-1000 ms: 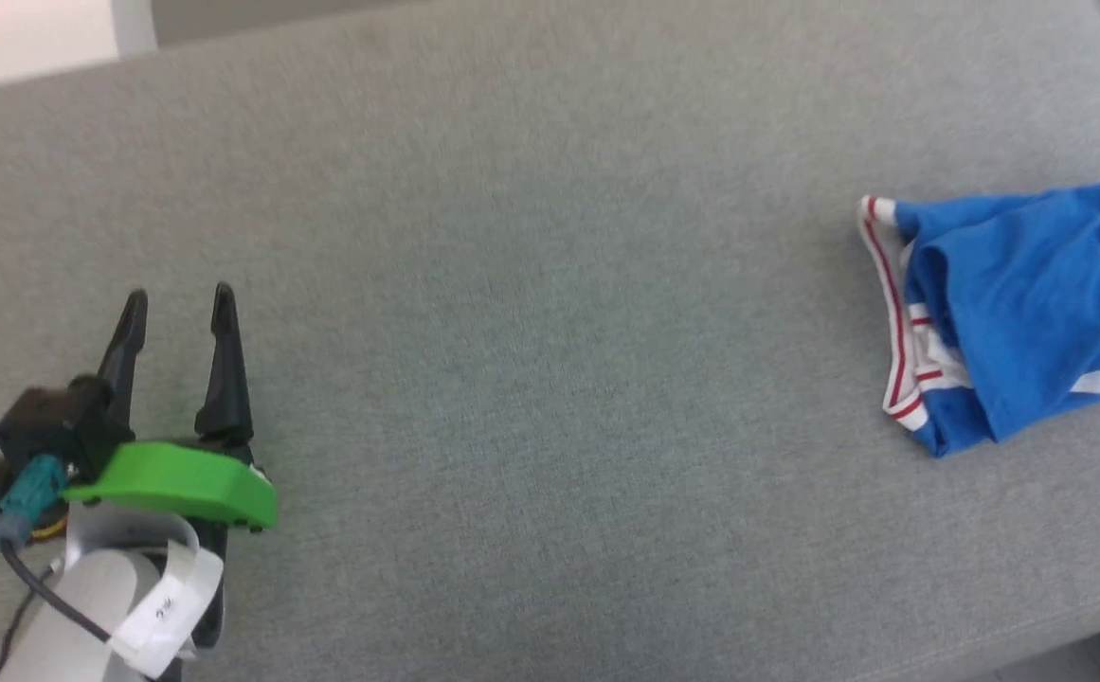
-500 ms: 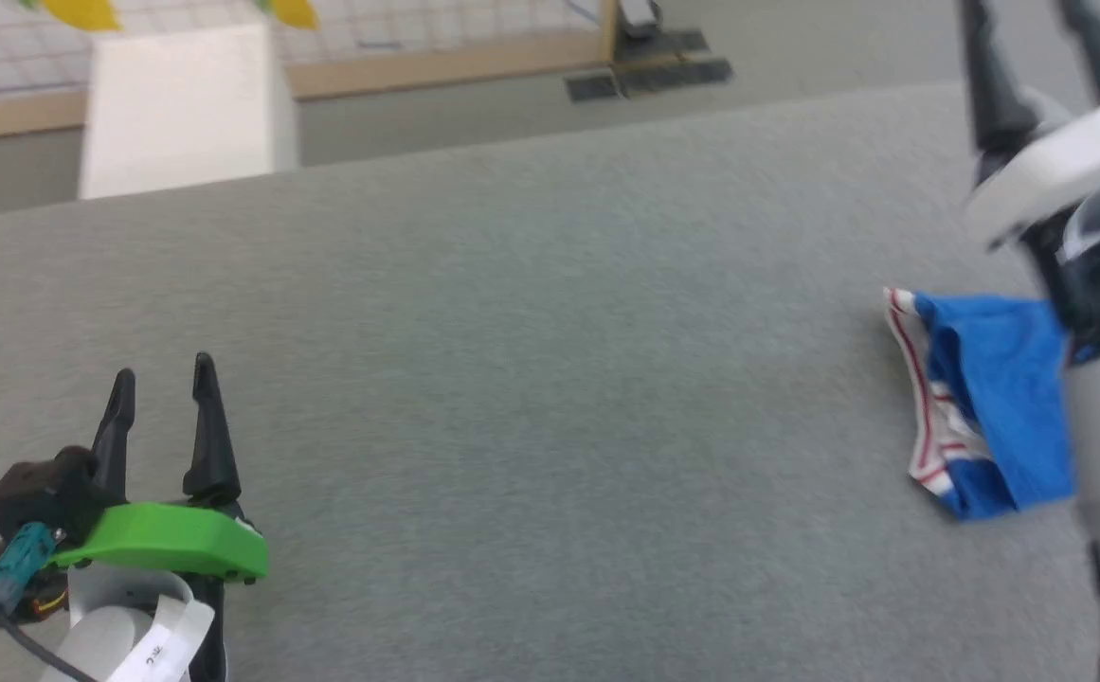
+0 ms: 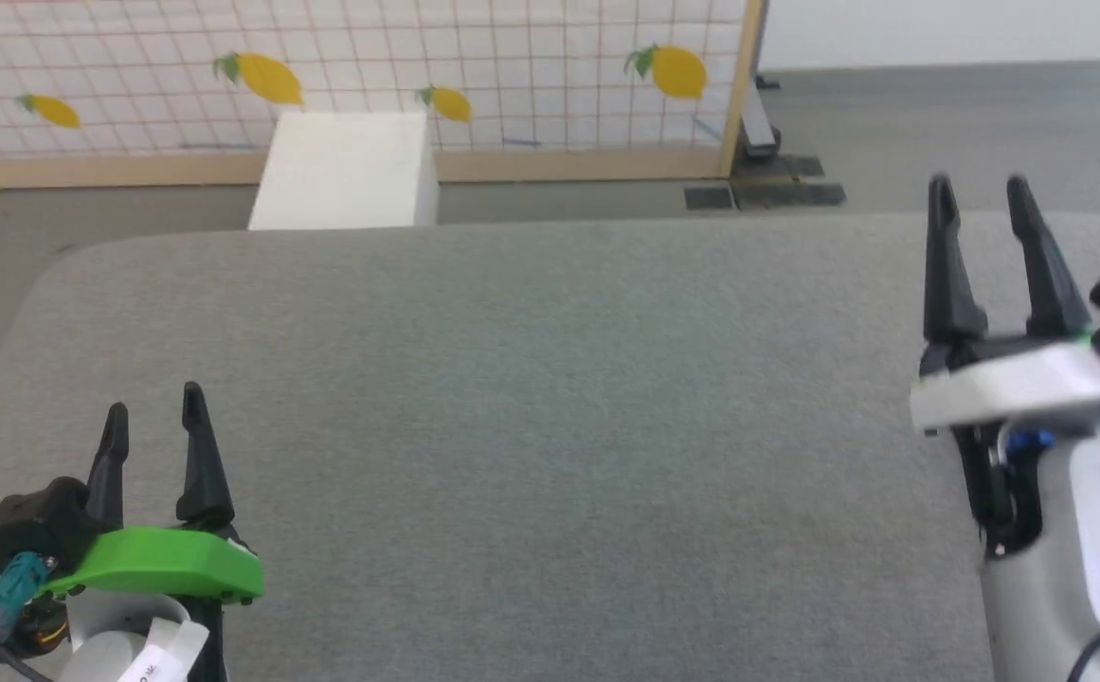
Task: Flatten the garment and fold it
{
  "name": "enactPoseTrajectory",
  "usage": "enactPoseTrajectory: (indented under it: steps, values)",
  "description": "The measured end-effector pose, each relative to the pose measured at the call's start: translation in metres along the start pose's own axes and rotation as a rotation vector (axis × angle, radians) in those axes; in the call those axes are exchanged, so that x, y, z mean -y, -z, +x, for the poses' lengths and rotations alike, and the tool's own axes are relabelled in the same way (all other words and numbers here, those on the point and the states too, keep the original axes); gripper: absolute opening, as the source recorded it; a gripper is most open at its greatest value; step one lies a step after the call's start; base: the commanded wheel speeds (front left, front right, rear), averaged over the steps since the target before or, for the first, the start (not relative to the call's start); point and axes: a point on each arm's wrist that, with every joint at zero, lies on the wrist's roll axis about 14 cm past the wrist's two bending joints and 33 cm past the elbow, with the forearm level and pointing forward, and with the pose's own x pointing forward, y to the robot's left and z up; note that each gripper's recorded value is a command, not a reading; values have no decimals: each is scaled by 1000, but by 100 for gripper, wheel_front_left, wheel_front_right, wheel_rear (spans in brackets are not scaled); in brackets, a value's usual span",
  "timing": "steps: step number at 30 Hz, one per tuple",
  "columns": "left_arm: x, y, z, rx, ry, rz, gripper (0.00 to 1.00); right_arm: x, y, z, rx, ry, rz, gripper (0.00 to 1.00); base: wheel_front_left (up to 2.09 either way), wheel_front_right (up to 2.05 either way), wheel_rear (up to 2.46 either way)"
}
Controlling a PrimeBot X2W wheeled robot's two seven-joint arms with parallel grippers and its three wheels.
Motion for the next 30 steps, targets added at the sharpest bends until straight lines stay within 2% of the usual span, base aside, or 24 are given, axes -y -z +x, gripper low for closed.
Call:
enactPoseTrajectory:
  steps: [6,15,23,30]
  values:
    - [-7,-11,-11,31,-14,-10,100,1,8,-28,-8,15,14,100,0,0,0]
    - [-5,11,-20,-38,-3,-13,100,7,49,-65,-146,42,28,100,0,0,0]
    - [-1,39,-19,-127,21,7,100,11,76,-73,-265,49,15,100,0,0,0]
    - [5,59,-20,-199,55,37,100,12,89,-79,-315,53,8,100,0,0,0]
